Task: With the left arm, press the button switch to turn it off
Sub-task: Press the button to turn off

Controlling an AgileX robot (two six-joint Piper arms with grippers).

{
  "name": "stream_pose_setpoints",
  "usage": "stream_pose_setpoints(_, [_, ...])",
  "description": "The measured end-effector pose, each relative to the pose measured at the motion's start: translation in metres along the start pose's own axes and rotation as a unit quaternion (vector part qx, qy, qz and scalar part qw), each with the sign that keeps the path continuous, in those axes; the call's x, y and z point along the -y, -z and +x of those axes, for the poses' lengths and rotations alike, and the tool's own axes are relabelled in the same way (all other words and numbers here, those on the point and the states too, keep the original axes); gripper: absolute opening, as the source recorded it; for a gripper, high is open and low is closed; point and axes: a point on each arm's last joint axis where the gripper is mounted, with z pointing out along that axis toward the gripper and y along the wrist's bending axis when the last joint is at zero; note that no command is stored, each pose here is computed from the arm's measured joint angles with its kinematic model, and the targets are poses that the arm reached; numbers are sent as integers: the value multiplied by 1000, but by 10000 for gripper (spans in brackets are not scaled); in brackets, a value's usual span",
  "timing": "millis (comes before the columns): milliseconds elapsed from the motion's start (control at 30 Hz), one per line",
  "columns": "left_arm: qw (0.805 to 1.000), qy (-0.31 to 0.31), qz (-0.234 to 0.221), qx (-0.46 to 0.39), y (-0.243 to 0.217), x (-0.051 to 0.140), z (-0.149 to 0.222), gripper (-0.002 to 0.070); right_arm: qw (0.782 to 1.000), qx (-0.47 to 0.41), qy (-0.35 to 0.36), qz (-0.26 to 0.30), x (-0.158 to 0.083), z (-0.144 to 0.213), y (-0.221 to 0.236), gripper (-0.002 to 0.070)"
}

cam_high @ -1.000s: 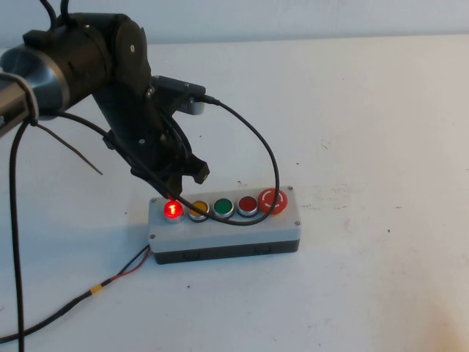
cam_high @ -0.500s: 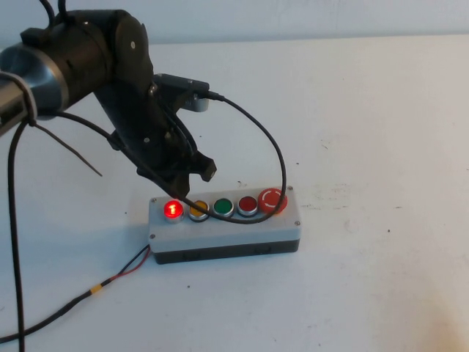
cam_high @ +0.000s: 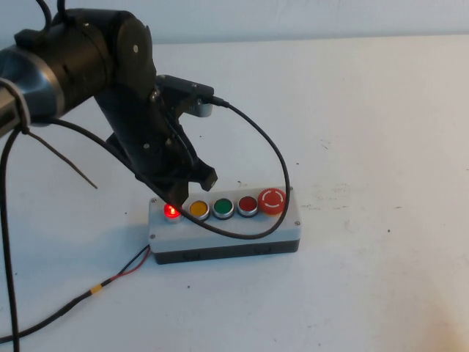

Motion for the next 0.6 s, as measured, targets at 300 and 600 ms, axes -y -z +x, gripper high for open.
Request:
stream_pose_setpoints(300, [1000, 2, 2, -18, -14, -2, -2, -3, 1000, 0, 0, 0, 0, 0, 0, -16])
stream_pose_setpoints(600, [1000, 4, -9, -29, -21, -8, -2, -3, 1000, 0, 0, 0, 0, 0, 0, -16])
